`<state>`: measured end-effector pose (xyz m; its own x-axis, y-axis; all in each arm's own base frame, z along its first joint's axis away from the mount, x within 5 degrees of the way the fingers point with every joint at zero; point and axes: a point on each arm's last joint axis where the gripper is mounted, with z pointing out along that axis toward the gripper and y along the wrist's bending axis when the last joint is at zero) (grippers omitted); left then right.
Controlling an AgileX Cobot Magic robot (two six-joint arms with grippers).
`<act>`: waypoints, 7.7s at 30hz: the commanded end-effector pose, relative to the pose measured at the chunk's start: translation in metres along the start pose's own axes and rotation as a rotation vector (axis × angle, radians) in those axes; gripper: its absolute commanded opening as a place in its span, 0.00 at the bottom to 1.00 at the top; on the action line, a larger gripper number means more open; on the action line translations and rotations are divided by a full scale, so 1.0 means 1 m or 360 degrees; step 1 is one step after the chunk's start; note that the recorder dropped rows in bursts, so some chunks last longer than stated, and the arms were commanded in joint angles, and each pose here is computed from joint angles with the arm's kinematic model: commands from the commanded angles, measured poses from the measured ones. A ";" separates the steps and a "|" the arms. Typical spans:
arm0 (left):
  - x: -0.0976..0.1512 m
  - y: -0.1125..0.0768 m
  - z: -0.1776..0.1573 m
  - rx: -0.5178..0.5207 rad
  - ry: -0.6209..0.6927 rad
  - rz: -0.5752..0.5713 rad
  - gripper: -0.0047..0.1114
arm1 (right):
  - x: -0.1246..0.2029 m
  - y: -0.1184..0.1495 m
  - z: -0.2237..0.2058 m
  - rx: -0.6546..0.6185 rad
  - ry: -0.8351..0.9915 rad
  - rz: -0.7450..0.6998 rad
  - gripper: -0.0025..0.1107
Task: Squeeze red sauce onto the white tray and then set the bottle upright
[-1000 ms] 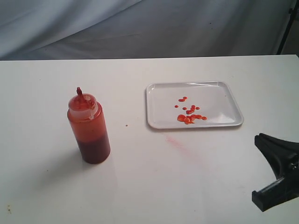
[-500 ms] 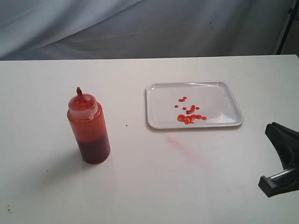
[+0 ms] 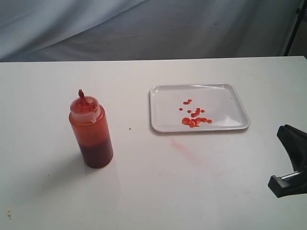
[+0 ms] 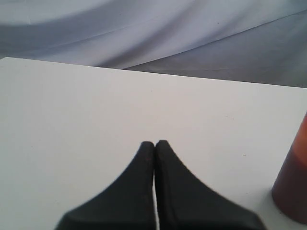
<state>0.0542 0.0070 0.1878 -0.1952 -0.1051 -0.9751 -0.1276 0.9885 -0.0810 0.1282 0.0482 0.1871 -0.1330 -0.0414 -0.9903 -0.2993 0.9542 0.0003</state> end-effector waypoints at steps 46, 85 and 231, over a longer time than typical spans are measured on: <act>0.001 0.000 0.000 0.0012 -0.0011 0.0006 0.04 | -0.005 -0.031 -0.087 0.0692 -0.0180 -0.0017 0.02; 0.001 0.000 0.000 0.0012 -0.0011 0.0006 0.04 | 0.000 -0.020 -0.083 0.0403 -0.0125 0.0153 0.02; 0.001 -0.007 0.000 0.0196 -0.0003 0.0043 0.04 | 0.017 -0.023 -0.084 0.0460 0.0188 0.0046 0.02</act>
<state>0.0547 0.0004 0.1878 -0.2064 -0.0809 -0.9751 -0.0079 0.9967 -0.0810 0.0538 0.0004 0.1834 -0.2537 -0.0329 -0.9667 -0.0126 0.9994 -0.0307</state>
